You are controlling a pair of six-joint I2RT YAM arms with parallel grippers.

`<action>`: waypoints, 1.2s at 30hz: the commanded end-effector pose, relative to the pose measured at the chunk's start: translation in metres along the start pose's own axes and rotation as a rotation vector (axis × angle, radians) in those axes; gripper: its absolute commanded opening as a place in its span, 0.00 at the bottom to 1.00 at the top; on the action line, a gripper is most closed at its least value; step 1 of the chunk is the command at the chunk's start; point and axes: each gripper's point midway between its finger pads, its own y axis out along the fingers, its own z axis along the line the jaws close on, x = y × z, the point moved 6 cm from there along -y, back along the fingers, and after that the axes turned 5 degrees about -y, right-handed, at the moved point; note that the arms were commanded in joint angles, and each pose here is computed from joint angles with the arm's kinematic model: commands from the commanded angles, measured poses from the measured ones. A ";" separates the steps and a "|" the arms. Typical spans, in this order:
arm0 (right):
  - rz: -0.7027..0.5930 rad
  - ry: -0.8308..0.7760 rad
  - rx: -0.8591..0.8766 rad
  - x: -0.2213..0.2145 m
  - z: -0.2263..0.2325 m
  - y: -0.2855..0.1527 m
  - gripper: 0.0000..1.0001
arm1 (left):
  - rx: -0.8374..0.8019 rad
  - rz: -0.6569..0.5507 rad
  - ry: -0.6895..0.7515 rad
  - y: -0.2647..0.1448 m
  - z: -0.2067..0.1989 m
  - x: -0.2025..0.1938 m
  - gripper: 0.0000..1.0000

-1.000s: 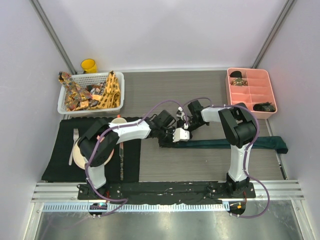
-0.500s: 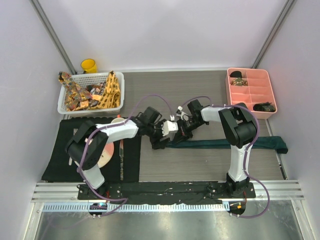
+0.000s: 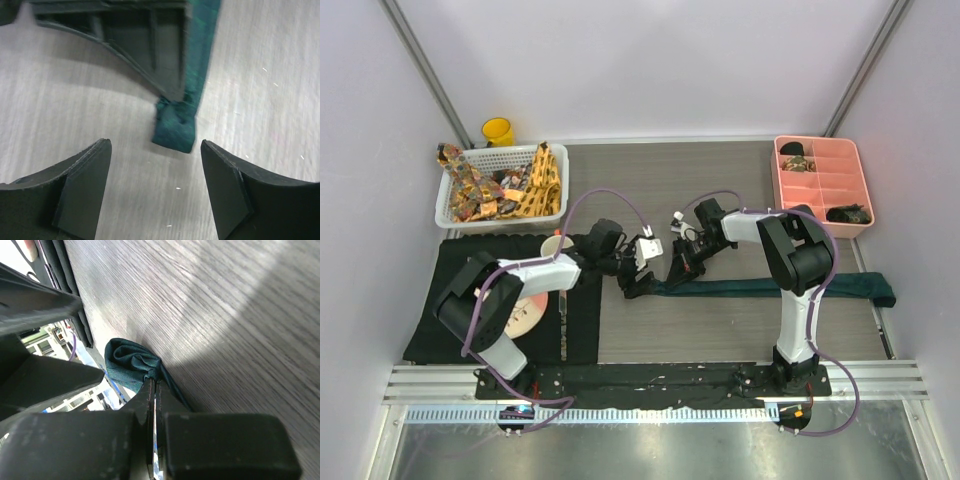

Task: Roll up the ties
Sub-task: Roll the tie at the center of the board.

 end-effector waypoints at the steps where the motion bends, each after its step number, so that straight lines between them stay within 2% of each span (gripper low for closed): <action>1: 0.022 -0.027 -0.211 -0.005 -0.040 0.006 0.01 | -0.098 -0.063 0.143 0.003 -0.007 0.008 0.75; 6: 0.025 -0.010 -0.247 -0.007 -0.044 0.005 0.01 | -0.111 -0.033 0.140 0.011 -0.005 0.000 0.73; 19: 0.021 0.000 -0.385 -0.012 -0.055 -0.002 0.01 | -0.147 -0.052 0.141 0.025 -0.002 -0.006 0.66; 23: 0.030 0.006 -0.412 -0.015 -0.059 -0.003 0.01 | -0.143 -0.076 0.125 0.027 -0.002 -0.004 0.55; 29: 0.039 0.010 -0.420 -0.016 -0.062 -0.002 0.01 | -0.164 -0.119 0.161 0.027 -0.007 0.016 0.46; 36: 0.034 0.011 -0.416 -0.012 -0.062 -0.001 0.01 | -0.200 -0.127 0.167 0.038 -0.022 0.037 0.39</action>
